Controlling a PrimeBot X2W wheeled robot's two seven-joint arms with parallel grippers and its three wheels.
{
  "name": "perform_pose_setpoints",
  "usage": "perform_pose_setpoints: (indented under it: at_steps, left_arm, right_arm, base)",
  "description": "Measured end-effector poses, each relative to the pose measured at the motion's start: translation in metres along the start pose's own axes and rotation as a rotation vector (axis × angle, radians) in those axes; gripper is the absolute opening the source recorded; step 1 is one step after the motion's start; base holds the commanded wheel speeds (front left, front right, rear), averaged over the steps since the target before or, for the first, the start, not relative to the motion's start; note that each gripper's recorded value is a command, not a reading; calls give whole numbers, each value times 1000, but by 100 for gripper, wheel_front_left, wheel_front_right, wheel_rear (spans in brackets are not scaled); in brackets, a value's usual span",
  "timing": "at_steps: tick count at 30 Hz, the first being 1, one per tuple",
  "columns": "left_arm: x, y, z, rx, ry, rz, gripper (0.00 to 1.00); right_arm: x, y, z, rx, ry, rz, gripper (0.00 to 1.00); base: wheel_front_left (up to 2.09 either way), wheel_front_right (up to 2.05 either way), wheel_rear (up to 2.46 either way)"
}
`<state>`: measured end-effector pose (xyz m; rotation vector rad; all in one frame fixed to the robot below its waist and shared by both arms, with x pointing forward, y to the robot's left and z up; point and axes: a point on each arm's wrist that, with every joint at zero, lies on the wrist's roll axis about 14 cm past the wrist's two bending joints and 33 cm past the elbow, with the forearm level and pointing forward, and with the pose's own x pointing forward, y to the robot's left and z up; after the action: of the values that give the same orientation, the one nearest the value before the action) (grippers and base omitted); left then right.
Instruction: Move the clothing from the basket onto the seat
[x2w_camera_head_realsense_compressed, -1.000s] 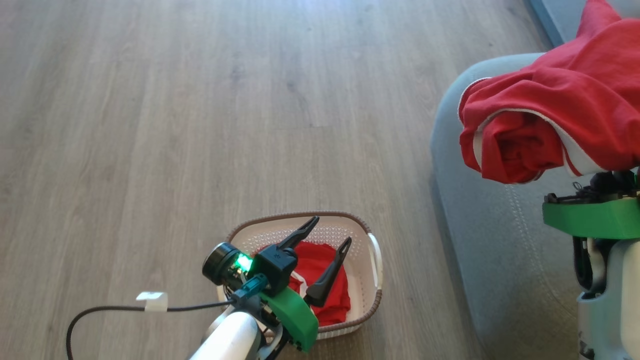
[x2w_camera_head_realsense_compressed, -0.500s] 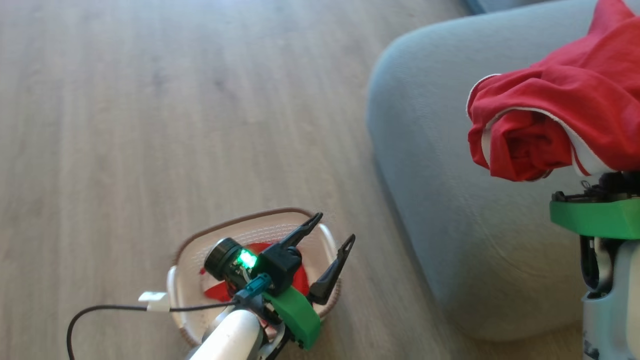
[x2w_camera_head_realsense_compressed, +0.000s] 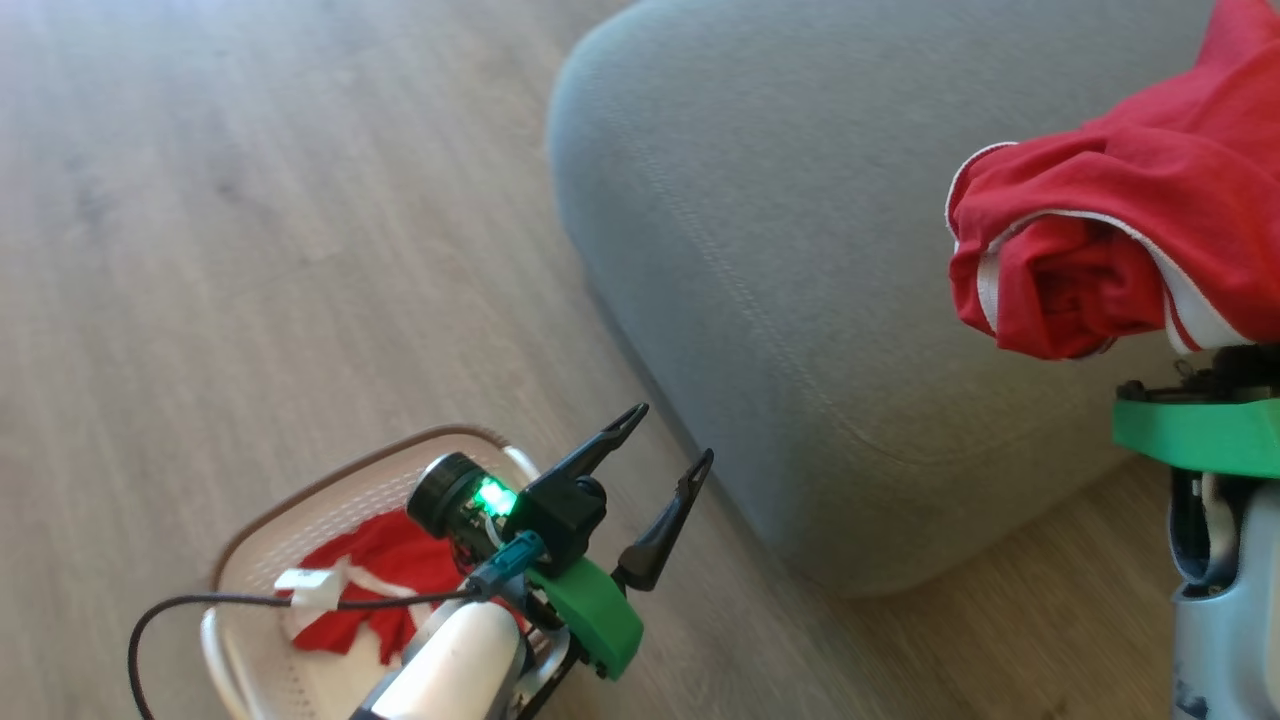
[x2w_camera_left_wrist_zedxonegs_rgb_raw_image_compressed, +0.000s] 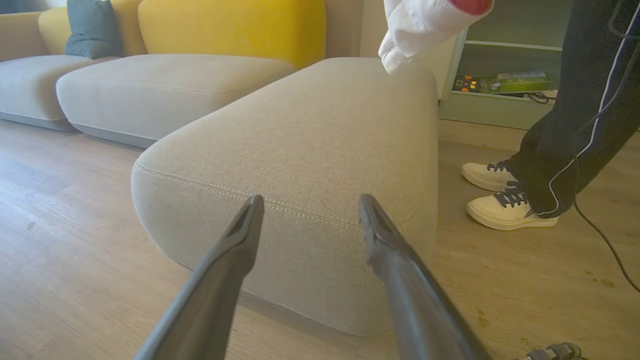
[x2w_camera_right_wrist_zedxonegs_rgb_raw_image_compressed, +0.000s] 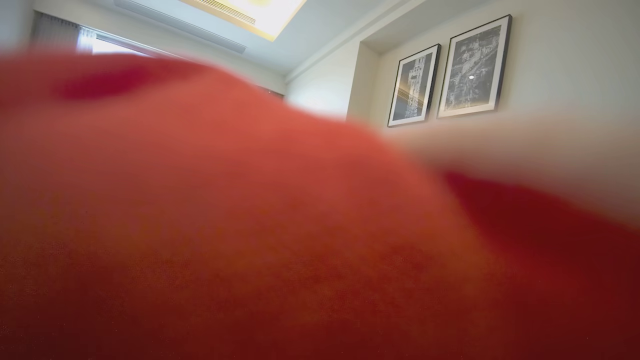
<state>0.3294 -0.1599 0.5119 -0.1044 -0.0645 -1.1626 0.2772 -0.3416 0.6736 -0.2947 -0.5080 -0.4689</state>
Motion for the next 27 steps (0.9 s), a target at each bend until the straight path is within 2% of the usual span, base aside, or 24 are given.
perform_pose_setpoints:
  at_steps: [5, 11, 18, 27]
  left_arm:
    - [17, -27, -5, -16, -2, -113, 100]
    - [27, -40, -5, -27, -9, -182, 100]
    - [28, -41, -11, -38, -1, -202, 100]
    - [25, -24, -19, -44, 14, -165, 100]
  right_arm:
    - [-14, -34, 1, -63, 26, -87, 0]
    - [-28, -57, -7, -98, 73, -155, 0]
    - [-30, -61, -11, -108, 93, -170, 0]
    - [-36, -57, -49, -112, 210, -160, 0]
  base:
    - [0, 0, 0]
    - [0, 0, 0]
    - [0, 0, 0]
    - [0, 0, 0]
